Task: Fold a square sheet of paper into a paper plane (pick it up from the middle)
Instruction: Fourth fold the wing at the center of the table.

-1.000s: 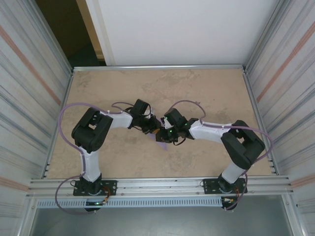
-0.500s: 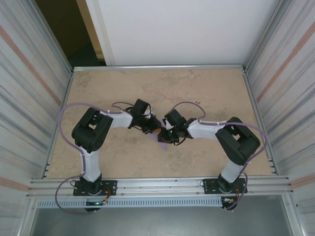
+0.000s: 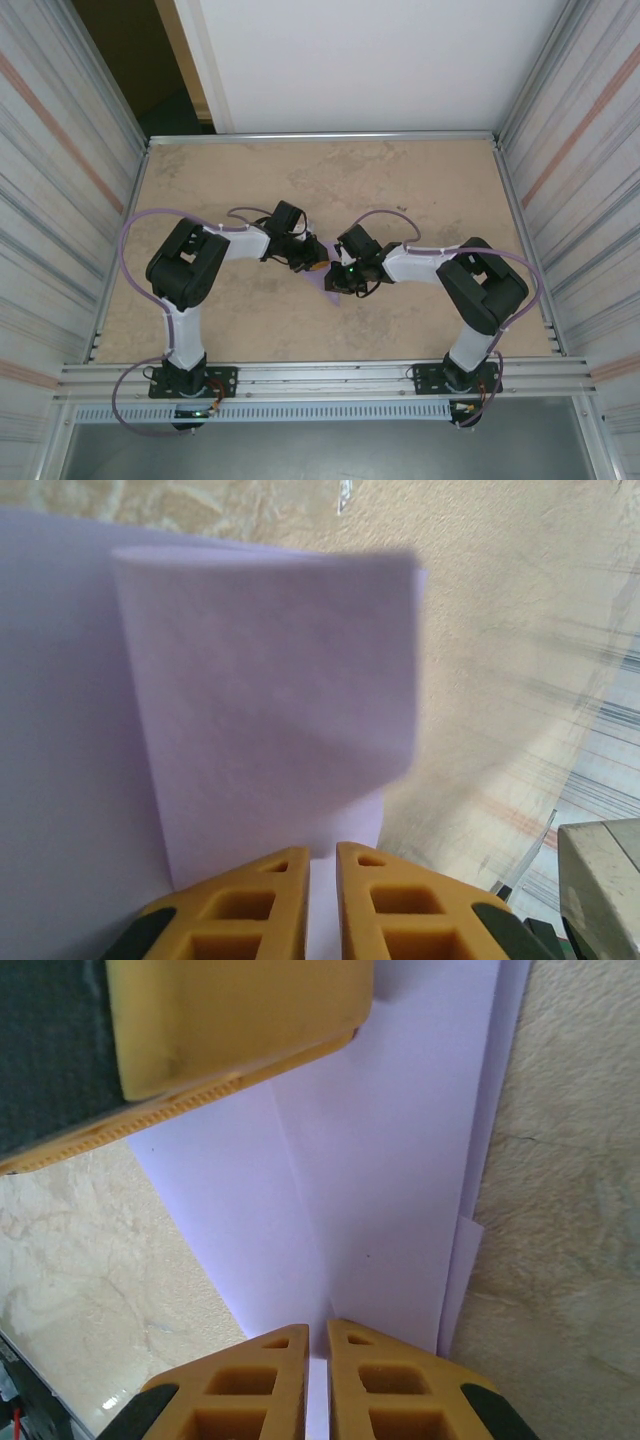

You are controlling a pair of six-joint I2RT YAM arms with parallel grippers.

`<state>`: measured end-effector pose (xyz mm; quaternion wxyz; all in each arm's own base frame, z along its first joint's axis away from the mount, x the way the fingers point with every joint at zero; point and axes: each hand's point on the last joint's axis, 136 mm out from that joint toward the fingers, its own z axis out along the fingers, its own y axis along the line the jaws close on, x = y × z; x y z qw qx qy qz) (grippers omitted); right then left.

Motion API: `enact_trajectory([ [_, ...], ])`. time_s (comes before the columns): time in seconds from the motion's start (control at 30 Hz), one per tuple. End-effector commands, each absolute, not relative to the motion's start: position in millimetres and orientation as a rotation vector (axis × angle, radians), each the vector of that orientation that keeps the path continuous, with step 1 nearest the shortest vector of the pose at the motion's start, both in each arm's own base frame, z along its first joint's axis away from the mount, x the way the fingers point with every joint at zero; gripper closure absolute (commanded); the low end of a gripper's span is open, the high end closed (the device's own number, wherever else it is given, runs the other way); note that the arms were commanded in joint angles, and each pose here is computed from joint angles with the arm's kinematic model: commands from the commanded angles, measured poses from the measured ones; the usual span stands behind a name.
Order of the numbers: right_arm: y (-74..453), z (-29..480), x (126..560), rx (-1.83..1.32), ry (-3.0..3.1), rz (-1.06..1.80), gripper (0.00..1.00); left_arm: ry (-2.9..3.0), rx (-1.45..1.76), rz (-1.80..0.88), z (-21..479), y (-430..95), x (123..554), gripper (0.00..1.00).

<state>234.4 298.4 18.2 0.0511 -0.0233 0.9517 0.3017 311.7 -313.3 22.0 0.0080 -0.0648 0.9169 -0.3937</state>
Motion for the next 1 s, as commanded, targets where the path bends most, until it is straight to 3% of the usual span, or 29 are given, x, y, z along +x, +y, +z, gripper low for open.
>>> enact_trajectory([
  [0.0, 284, 2, 229, 0.001, 2.952, 0.847, 0.88, 2.956, -0.287, -1.134, 1, -298, 305, 0.85],
  [0.4, 280, -9, 216, -0.012, 3.019, 0.863, 0.89, 2.771, -0.106, -1.270, 56, -313, 328, 0.83],
  [0.97, 278, 8, 213, -0.089, 2.990, 0.937, 0.88, 2.950, -0.234, -1.080, 1, -288, 317, 0.86],
])
